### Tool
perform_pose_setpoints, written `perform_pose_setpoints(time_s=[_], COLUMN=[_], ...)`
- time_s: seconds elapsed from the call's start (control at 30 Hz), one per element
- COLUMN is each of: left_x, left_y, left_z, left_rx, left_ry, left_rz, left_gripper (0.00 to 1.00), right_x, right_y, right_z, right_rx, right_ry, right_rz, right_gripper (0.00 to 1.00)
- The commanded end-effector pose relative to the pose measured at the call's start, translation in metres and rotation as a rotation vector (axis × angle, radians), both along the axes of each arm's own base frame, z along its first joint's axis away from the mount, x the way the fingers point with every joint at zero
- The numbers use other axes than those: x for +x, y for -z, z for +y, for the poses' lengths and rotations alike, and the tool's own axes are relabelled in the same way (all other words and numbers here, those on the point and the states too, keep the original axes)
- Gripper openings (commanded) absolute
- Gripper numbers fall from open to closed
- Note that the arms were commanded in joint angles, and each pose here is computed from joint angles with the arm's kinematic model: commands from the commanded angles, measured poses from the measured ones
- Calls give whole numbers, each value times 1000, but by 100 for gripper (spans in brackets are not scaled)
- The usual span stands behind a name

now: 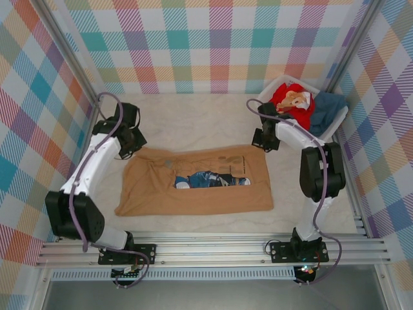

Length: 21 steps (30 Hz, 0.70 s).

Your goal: Fold and stack the t-shirts

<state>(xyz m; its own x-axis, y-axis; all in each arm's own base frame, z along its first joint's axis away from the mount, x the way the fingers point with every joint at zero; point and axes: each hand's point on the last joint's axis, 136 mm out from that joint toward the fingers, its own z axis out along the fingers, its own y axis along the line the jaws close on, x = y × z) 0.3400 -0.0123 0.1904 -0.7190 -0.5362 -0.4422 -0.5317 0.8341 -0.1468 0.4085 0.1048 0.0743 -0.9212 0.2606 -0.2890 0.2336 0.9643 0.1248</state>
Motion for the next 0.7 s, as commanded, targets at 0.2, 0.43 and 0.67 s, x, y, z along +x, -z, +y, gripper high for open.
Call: perform_pose_setpoints(time_s=[0.2,0.43,0.67], left_x=[-81,-122,-141], left_y=[6,48,73], left_z=[29,36,37], left_rx=[63,53,36], left_ry=[-142,-234,-307], left_rz=[37,116,161], left_gripper=[0,0,0], right_x=[-57,-91,-102], right_y=[2,24,30], right_z=[-7,-10,-15], right_rx=[16,27,15], right_ry=[23,57,78], right_rz=[90,184,211], right_gripper=[0,0,0])
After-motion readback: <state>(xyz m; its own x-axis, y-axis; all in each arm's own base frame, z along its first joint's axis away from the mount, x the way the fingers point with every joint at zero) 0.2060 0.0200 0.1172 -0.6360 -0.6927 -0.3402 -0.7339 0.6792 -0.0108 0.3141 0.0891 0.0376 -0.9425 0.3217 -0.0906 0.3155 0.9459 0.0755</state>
